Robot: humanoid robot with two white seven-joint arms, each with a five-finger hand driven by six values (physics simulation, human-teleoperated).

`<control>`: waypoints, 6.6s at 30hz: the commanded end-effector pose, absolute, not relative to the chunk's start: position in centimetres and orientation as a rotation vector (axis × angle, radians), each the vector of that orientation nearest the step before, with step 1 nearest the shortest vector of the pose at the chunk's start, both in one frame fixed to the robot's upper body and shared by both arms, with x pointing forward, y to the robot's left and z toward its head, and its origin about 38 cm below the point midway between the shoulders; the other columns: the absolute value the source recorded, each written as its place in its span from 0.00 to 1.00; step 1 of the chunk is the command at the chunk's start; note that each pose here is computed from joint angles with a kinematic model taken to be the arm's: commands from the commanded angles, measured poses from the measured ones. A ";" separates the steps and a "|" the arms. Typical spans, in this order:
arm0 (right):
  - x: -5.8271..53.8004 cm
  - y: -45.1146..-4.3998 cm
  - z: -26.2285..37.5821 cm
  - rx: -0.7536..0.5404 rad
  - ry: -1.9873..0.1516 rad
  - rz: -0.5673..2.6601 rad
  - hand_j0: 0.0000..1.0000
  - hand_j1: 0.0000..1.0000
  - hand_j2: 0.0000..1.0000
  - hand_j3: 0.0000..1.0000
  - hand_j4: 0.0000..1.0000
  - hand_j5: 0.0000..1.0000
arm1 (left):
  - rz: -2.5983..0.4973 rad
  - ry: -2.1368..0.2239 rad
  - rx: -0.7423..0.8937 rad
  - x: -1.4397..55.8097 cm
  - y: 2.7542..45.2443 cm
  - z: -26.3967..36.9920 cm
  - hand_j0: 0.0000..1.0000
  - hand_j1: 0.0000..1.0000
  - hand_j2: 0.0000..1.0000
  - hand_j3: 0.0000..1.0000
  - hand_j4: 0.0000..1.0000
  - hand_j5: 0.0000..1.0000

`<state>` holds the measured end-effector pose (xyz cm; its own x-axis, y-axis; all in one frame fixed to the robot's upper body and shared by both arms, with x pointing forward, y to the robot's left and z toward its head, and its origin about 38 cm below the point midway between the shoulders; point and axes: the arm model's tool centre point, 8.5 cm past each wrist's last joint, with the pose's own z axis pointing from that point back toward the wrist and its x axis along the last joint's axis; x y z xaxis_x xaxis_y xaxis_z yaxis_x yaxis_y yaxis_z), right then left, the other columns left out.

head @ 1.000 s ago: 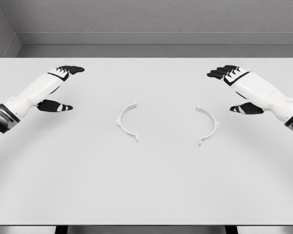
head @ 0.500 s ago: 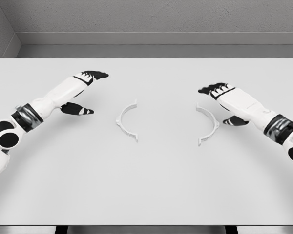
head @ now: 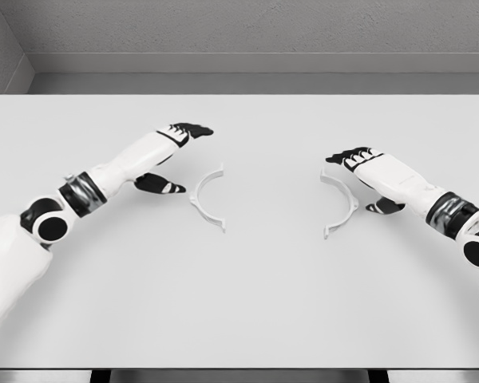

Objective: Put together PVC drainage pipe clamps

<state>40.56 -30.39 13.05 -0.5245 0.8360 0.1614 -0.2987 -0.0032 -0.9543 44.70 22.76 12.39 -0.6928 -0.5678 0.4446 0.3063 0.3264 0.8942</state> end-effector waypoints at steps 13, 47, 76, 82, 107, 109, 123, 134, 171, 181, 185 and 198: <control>40.9 -29.8 13.5 -0.597 -1.429 1.669 1.00 1.00 1.00 1.00 1.00 1.00 | -1.416 -1.787 0.224 45.2 23.2 10.6 1.00 1.00 1.00 1.00 1.00 1.00; 41.4 -25.8 13.5 -0.553 -1.463 1.686 1.00 1.00 1.00 1.00 1.00 1.00 | -1.406 -1.806 0.187 45.2 21.0 10.1 1.00 1.00 1.00 1.00 1.00 1.00; 41.5 -22.0 13.8 -0.515 -1.504 1.698 1.00 1.00 1.00 1.00 1.00 1.00 | -1.416 -1.777 0.248 47.0 22.9 11.1 1.00 1.00 1.00 1.00 1.00 1.00; 41.9 -21.4 13.6 -0.507 -1.495 1.711 1.00 1.00 1.00 1.00 1.00 1.00 | -1.417 -1.776 0.249 47.0 22.9 11.1 1.00 1.00 1.00 1.00 1.00 1.00; 41.9 -20.6 13.8 -0.497 -1.518 1.701 1.00 1.00 1.00 1.00 1.00 1.00 | -1.418 -1.775 0.248 47.0 22.8 11.1 1.00 1.00 1.00 1.00 1.00 1.00; 41.9 -20.3 13.6 -0.489 -1.515 1.712 1.00 1.00 1.00 1.00 1.00 1.00 | -1.418 -1.776 0.248 47.0 22.8 11.1 1.00 1.00 1.00 1.00 1.00 1.00; 42.1 -18.8 13.6 -0.473 -1.529 1.706 1.00 1.00 1.00 1.00 1.00 1.00 | -1.425 -1.773 0.244 47.0 22.6 11.0 1.00 1.00 1.00 1.00 1.00 1.00; 42.2 -17.6 13.8 -0.461 -1.545 1.705 1.00 1.00 1.00 1.00 1.00 1.00 | -1.432 -1.771 0.235 46.9 22.3 10.8 1.00 1.00 1.00 1.00 1.00 1.00; 38.0 -34.2 21.9 -0.881 -1.652 1.410 1.00 1.00 1.00 1.00 1.00 1.00 | -1.420 -1.749 0.205 46.9 21.4 9.5 1.00 1.00 1.00 1.00 1.00 1.00; 37.9 -34.0 21.5 -0.847 -1.623 1.466 1.00 1.00 1.00 1.00 1.00 1.00 | -1.419 -1.755 0.208 46.9 21.4 9.7 1.00 1.00 1.00 1.00 1.00 1.00; 37.7 -35.0 20.9 -0.804 -1.535 1.523 1.00 1.00 1.00 1.00 1.00 1.00 | -1.427 -1.773 0.217 47.2 21.2 10.6 1.00 1.00 1.00 1.00 1.00 1.00; 37.7 -35.0 20.9 -0.804 -1.535 1.523 1.00 1.00 1.00 1.00 1.00 1.00 | -1.427 -1.773 0.217 47.2 21.2 10.6 1.00 1.00 1.00 1.00 1.00 1.00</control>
<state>37.72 -35.01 20.89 -0.4690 0.8771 0.1037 -0.1018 0.0630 -0.9928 47.22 21.18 10.48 -0.6425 -0.5947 0.4832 0.3500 0.3332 0.8755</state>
